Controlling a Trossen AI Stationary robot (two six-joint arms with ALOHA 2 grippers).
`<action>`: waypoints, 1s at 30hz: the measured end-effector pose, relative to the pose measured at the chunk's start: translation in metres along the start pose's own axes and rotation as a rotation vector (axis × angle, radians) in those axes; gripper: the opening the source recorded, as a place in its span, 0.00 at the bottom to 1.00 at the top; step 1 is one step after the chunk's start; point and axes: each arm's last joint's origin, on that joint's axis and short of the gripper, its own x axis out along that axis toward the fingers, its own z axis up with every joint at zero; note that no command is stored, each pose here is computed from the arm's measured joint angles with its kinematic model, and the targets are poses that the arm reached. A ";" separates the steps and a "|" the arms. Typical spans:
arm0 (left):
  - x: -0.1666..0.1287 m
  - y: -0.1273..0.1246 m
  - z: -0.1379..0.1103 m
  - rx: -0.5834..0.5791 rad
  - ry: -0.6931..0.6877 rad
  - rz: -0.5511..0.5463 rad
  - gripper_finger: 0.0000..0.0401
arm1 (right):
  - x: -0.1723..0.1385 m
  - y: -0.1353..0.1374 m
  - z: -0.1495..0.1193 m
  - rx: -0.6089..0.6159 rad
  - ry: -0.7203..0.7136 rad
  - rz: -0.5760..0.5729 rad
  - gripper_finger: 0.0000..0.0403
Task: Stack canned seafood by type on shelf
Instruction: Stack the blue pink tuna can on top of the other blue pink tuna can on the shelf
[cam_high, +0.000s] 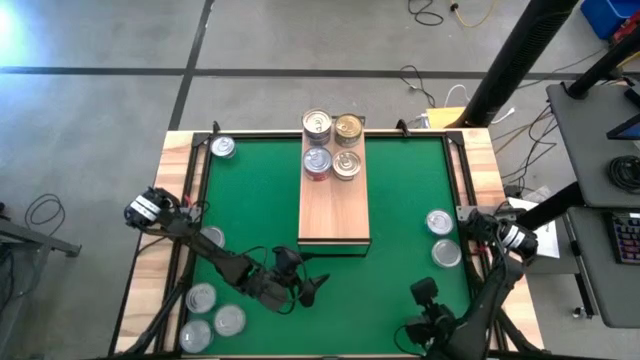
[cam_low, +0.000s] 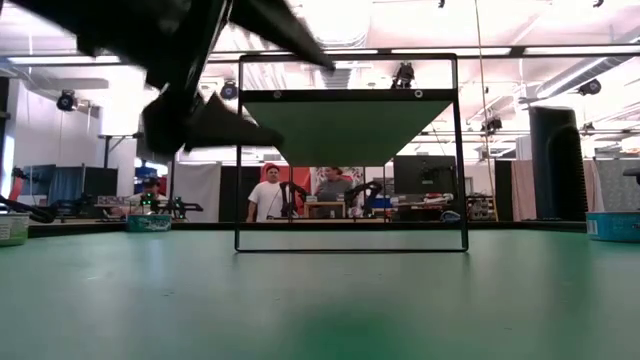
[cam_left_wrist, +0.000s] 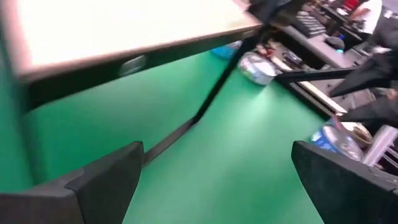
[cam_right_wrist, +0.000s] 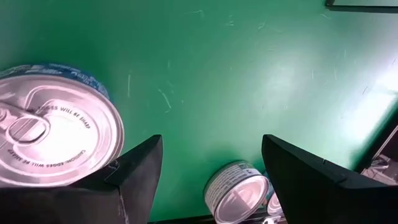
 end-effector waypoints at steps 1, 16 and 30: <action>0.000 -0.004 0.002 0.017 -0.005 -0.008 0.98 | 0.000 0.000 0.000 0.004 0.000 0.000 0.66; -0.002 -0.003 -0.004 0.211 0.077 -0.100 0.97 | 0.003 -0.005 0.021 0.260 -0.092 0.098 0.62; -0.032 -0.029 -0.011 0.335 0.037 -0.466 0.94 | -0.027 -0.022 0.068 0.471 -0.394 0.361 0.67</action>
